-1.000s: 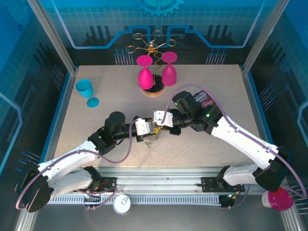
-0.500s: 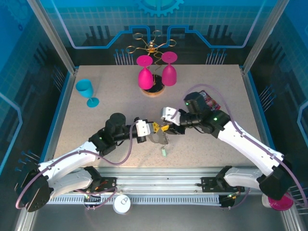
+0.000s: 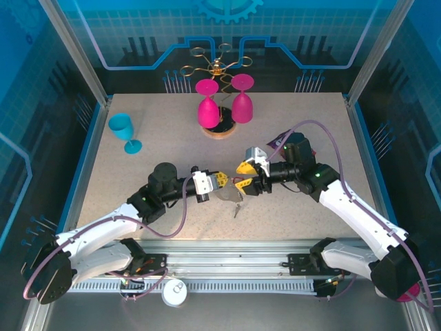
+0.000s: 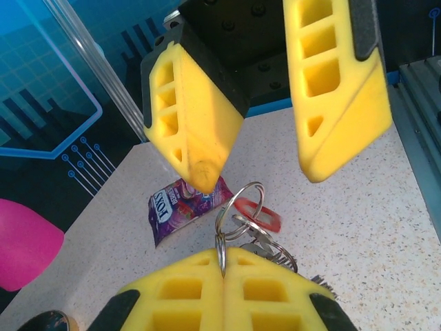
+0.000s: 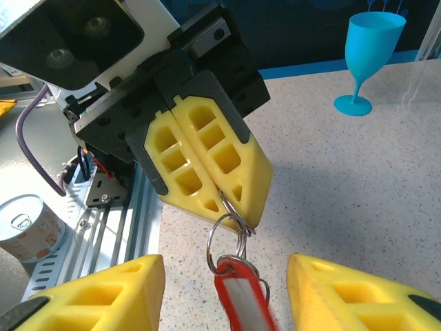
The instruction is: Put the keys on the keyring
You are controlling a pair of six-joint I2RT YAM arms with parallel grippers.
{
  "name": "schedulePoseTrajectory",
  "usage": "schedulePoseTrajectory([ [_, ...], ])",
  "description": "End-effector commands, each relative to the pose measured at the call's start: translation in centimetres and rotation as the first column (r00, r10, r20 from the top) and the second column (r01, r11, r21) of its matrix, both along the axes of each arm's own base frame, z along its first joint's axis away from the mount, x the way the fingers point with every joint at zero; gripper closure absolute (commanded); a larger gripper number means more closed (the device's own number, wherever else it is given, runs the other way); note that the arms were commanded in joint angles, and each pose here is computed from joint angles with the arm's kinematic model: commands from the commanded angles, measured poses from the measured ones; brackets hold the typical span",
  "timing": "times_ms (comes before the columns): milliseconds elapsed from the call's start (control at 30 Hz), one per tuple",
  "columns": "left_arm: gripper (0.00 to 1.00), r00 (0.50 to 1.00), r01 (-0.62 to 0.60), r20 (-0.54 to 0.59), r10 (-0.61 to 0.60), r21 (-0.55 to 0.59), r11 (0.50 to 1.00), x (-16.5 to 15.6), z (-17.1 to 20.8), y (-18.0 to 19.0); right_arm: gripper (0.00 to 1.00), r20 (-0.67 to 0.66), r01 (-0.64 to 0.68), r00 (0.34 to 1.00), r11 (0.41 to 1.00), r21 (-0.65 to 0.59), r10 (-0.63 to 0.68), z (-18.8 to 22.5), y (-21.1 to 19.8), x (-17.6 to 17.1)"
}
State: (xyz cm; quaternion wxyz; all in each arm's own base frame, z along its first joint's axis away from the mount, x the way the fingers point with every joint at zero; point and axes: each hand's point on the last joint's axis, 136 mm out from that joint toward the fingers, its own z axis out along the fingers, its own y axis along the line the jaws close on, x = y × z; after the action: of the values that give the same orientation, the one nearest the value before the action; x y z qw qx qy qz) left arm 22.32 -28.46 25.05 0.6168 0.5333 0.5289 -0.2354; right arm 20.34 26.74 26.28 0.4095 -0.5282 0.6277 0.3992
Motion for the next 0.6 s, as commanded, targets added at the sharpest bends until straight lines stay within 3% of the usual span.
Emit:
schedulePoseTrajectory([
  [0, 1.0, 0.999, 0.017, 0.036, -0.016, -0.036, 0.999, -0.1, 1.2, -0.2, 0.53, 0.013, -0.022, 1.0, 0.999, 0.035, 0.022, 1.4, 0.7, -0.1],
  [567, 1.0, 1.0, 0.017, 0.023, -0.017, -0.034, 0.999, 0.2, 1.1, -0.5, 0.88, -0.038, 0.059, 0.998, 0.998, 0.006, -0.059, 1.0, 1.3, 2.0],
])
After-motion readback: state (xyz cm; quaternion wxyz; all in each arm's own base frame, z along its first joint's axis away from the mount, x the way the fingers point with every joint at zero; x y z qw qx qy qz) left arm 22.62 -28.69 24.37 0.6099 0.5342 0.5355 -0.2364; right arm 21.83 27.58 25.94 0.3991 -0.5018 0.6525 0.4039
